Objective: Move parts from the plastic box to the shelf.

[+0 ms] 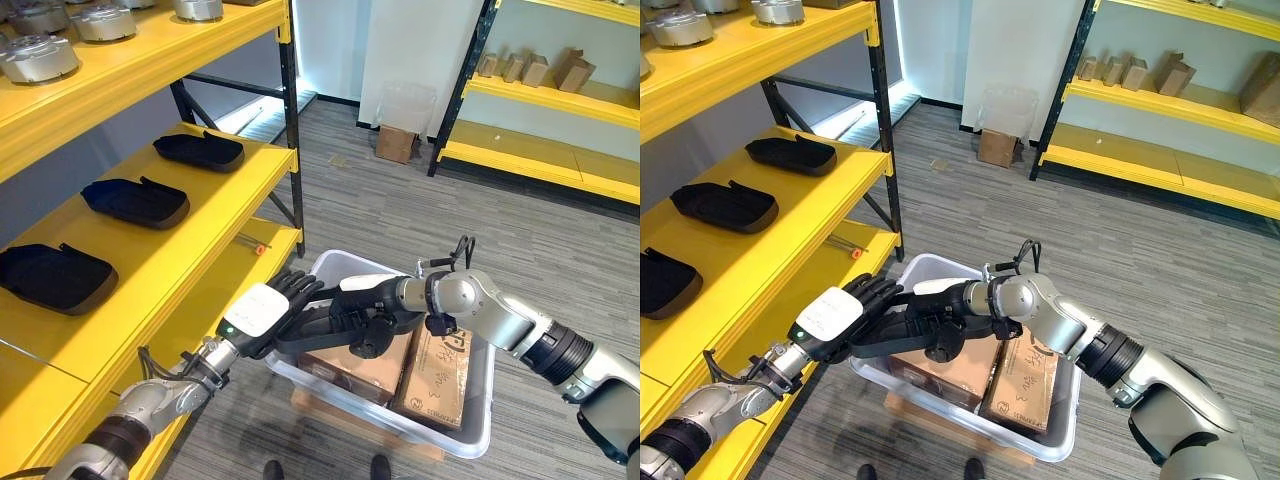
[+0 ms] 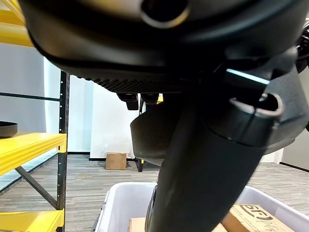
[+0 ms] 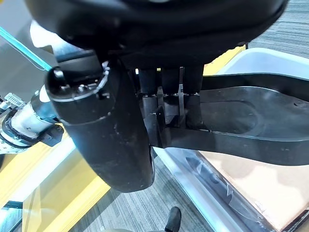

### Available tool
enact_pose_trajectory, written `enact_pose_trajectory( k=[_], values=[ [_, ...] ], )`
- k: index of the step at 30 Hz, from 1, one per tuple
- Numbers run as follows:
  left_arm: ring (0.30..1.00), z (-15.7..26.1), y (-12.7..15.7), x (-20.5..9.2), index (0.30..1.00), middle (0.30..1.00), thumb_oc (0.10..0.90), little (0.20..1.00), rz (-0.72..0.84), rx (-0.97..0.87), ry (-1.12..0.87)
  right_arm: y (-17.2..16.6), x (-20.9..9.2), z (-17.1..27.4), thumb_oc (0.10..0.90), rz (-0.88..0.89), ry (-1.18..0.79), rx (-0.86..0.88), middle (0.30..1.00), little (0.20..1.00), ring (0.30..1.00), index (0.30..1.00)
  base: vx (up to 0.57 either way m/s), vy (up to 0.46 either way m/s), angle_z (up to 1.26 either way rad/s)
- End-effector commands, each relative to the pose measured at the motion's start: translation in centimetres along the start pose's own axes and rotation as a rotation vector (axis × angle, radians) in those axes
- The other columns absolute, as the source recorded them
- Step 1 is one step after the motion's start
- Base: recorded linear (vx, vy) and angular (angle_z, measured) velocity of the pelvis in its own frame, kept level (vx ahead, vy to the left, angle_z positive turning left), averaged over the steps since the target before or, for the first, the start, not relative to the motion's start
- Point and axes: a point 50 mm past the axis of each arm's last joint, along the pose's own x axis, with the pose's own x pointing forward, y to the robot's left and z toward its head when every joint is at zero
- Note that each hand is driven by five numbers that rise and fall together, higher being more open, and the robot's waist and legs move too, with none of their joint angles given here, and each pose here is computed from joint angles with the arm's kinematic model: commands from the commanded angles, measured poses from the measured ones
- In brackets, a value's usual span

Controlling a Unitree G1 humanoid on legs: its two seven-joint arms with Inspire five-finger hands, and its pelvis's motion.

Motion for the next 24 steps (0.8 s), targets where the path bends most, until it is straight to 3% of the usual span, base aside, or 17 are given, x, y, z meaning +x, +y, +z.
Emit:
enact_pose_trajectory(
  k=[1, 21, 22, 23, 24],
  values=[
    [1.000, 2.8, 5.0, 5.5, 1.000, 1.000, 0.900, 1.000, 0.244, -0.051, -0.235, -5.9, 0.3, 6.4, 0.400, -0.153, -0.217, -0.157, 0.300, 0.300, 0.300, 0.300, 0.00, 0.000, 0.00],
    [1.000, 6.0, 6.1, 6.8, 1.000, 1.000, 0.900, 1.000, 0.249, -0.101, -0.423, -5.8, 1.1, 7.4, 0.400, -0.136, -0.244, -0.175, 0.300, 0.300, 0.300, 0.300, 0.00, 0.000, 0.00],
    [0.547, 6.3, 6.1, 6.9, 0.547, 0.547, 0.576, 0.547, 0.250, -0.109, -0.436, -5.8, 1.1, 7.6, 0.400, -0.136, -0.248, -0.176, 0.300, 0.300, 0.300, 0.300, 0.00, 0.000, 0.00],
    [0.300, 6.4, 6.1, 7.0, 0.300, 0.300, 0.400, 0.300, 0.244, -0.118, -0.437, -5.8, 1.2, 7.6, 0.400, -0.136, -0.249, -0.175, 0.300, 0.300, 0.300, 0.300, 0.00, 0.000, 0.00],
    [0.300, 6.5, 6.1, 7.1, 0.300, 0.300, 0.400, 0.300, 0.226, -0.130, -0.436, -5.8, 1.2, 7.7, 0.400, -0.135, -0.250, -0.174, 0.300, 0.300, 0.300, 0.300, 0.00, 0.000, 0.00]
  ],
)
